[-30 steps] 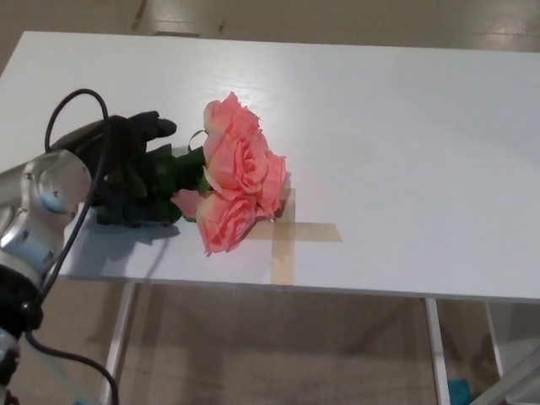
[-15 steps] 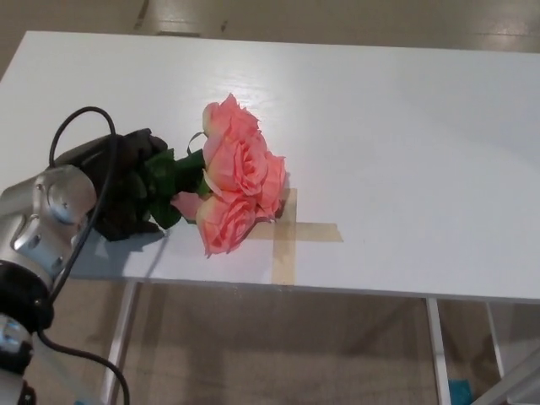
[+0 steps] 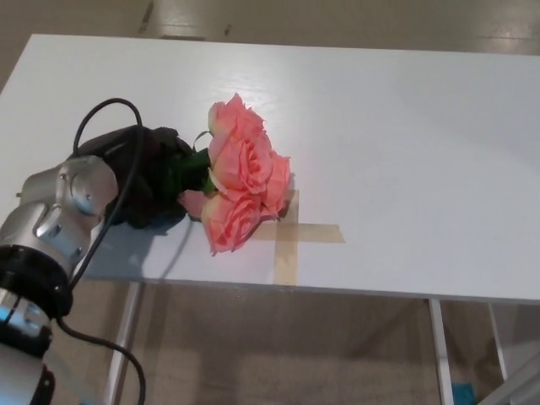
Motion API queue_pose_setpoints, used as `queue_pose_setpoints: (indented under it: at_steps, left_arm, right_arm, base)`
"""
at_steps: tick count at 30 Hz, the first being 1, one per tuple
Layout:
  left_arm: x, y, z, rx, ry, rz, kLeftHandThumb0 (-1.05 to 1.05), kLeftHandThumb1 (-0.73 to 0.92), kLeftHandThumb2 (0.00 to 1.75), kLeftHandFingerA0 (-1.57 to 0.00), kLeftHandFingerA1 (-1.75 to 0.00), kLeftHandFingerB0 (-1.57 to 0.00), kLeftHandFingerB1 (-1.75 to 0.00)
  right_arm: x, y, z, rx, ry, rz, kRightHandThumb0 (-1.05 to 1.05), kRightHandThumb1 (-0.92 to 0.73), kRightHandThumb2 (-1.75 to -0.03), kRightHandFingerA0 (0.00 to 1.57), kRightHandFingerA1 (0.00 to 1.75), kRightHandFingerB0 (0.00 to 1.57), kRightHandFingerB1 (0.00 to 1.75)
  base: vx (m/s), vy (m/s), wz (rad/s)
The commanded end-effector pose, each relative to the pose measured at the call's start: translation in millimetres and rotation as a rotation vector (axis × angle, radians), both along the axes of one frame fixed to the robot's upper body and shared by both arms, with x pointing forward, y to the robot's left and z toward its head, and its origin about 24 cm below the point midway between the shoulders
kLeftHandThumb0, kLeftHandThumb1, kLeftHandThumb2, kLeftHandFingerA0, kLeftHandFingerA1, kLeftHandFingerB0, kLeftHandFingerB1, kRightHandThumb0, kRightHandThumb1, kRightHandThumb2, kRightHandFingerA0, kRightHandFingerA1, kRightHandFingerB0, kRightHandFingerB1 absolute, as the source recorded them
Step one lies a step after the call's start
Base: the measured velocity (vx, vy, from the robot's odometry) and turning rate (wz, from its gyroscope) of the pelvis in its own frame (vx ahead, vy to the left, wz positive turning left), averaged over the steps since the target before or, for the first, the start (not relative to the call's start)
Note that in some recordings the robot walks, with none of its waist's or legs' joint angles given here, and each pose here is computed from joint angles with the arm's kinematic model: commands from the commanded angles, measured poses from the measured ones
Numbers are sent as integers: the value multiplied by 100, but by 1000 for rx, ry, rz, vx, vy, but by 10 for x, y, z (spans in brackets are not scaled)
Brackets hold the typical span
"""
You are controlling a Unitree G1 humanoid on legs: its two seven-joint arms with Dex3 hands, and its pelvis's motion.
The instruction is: Use the left hand to pick up the rose and passes it to a human.
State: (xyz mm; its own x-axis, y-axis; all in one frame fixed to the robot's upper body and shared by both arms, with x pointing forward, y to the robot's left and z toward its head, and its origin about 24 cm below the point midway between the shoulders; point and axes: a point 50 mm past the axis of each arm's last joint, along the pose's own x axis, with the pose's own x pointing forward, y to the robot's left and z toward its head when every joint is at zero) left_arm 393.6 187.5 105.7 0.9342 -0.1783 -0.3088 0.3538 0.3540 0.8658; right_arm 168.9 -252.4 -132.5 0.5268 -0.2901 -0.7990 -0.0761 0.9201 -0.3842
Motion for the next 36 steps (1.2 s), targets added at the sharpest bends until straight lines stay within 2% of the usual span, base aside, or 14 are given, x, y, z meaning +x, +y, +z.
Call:
queue_pose_setpoints:
  at_steps: [1,4,13,14,16,17,18,20,21,23,27,31,32,36]
  left_arm:
    - [-48,-87,-180,11,111,-45,-16,79,64,-103,-53,-76,-45]
    - [-51,-136,-190,46,95,-63,-16,78,63,-94,-51,-69,-45]
    - [-85,-131,-228,57,43,-75,-20,77,63,-88,-49,-72,-45]
    - [-96,-99,-237,43,23,-61,-22,76,63,-77,-46,-66,-43]
    - [-102,-74,-239,26,7,-46,-22,77,63,-81,-47,-70,-45]
    - [-100,-58,-234,-4,-6,-29,-21,77,64,-93,-52,-76,-47]
    - [-96,-35,-219,-91,-24,11,-21,79,64,-93,-89,-89,-59]
    - [-89,-28,-206,-357,-44,121,-20,79,66,-78,-138,-80,-91]
    - [-86,-31,-199,-444,-47,150,-20,79,66,-78,-138,-80,-91]
    - [-71,-42,-151,-601,-69,191,-19,84,65,-65,-157,-67,-120]
    - [-1,-56,93,-838,-102,214,-17,86,67,-74,-162,-61,-137]
    - [7,-63,150,-870,-107,212,-16,83,71,-79,-158,-63,-132]
    - [28,-103,280,-972,-125,200,-16,80,76,-87,-151,-74,-120]
    - [41,-135,416,-1056,-131,182,-16,79,75,-86,-150,-77,-113]
  right_arm:
    - [-23,1,-12,15,7,-14,-40,-58,-78,63,54,46,47]
    - [-28,1,-13,17,6,-14,-40,-58,-78,63,54,46,47]
    - [-32,-2,-14,19,6,-10,-39,-58,-78,63,54,47,48]
    - [-33,-6,-13,20,7,-9,-39,-58,-78,63,54,48,48]
    - [-34,-8,-13,20,7,-8,-39,-58,-78,63,54,48,48]
    - [-34,-8,-13,20,7,-8,-39,-58,-78,63,54,48,48]
    - [-34,-8,-13,20,8,-7,-39,-58,-78,63,54,49,49]
    - [-33,-7,-13,20,8,-5,-39,-58,-78,63,54,49,49]
    - [-33,-9,-12,20,8,-5,-39,-58,-78,63,54,49,49]
    - [-30,-9,-11,20,8,-5,-39,-58,-78,63,54,49,49]
    - [-24,-9,-8,21,4,-7,-39,-58,-78,63,54,49,49]
    - [-24,-7,-9,21,4,-7,-39,-58,-78,63,54,49,49]
    - [-24,-8,-9,21,7,-4,-39,-58,-78,63,54,49,49]
    - [-26,-13,-8,22,7,-4,-39,-58,-78,63,54,49,49]
  base:
    - [0,0,0]
    - [0,0,0]
    - [0,0,0]
    - [0,0,0]
    - [0,0,0]
    - [0,0,0]
    - [0,0,0]
    - [0,0,0]
    - [0,0,0]
    - [0,0,0]
    - [0,0,0]
    - [0,0,0]
    - [0,0,0]
    - [0,0,0]
